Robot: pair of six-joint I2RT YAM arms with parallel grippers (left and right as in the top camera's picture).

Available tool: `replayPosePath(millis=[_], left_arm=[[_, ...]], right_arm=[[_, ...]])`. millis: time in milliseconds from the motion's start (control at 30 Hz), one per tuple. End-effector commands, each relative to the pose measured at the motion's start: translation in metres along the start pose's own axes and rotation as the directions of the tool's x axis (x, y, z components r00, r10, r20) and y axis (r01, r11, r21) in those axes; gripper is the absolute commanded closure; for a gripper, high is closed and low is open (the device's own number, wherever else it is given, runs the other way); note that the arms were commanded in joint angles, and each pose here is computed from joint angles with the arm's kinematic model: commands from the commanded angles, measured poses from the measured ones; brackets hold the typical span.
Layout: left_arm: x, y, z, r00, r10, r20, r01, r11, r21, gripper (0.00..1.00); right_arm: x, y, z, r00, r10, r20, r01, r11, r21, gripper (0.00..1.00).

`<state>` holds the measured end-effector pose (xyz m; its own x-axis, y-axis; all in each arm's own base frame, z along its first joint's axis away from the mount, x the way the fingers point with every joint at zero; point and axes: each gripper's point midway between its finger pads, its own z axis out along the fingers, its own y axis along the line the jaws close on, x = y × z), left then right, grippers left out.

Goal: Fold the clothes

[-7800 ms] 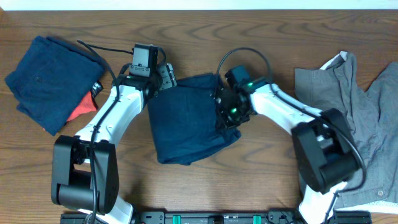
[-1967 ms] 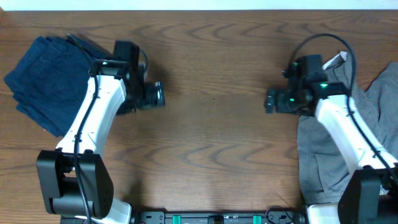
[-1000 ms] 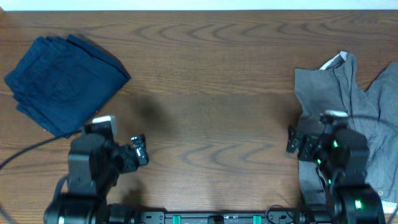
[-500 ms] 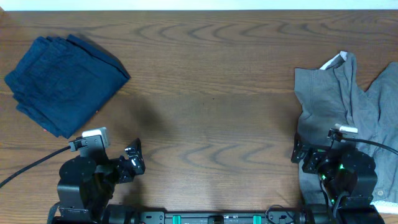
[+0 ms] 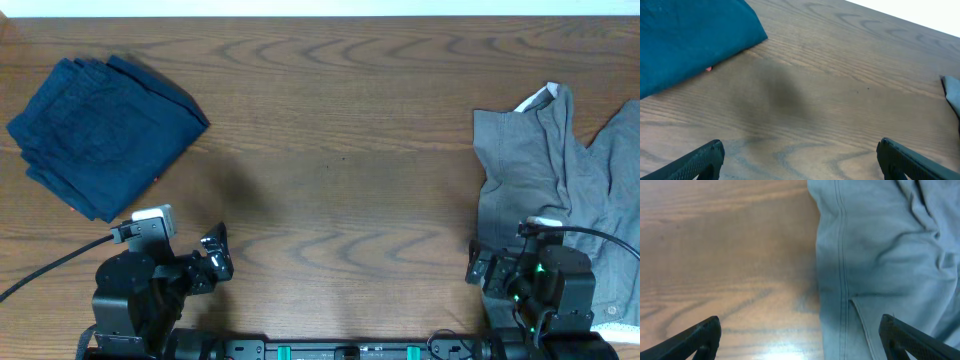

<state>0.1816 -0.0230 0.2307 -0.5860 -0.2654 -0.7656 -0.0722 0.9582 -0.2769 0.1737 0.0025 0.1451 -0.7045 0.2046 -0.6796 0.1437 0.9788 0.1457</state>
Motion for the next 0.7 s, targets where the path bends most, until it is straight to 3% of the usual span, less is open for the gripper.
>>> replayPosePath(millis=[0, 167, 300, 667], left_arm=[[0.002, 0.001, 0.001, 1.0, -0.01, -0.003, 0.01, 1.0, -0.007, 0.02], [0.003, 0.002, 0.001, 1.0, -0.01, -0.006, 0.01, 1.0, -0.008, 0.02], [0.003, 0.002, 0.001, 1.0, -0.01, -0.006, 0.01, 1.0, -0.008, 0.02], [0.003, 0.002, 0.001, 1.0, -0.01, -0.006, 0.01, 1.0, -0.008, 0.02]], right_arm=[[0.012, -0.001, 0.0, 0.999, 0.006, -0.035, -0.006, 1.0, 0.001, 0.01], [0.008, 0.003, -0.007, 1.0, 0.0, 0.026, 0.0, 1.0, -0.031, 0.01], [-0.007, 0.012, -0.009, 0.986, -0.067, 0.155, 0.079, 0.994, -0.076, 0.01], [-0.054, 0.037, 0.01, 0.816, -0.075, 0.574, 0.199, 0.968, -0.156, 0.01]])
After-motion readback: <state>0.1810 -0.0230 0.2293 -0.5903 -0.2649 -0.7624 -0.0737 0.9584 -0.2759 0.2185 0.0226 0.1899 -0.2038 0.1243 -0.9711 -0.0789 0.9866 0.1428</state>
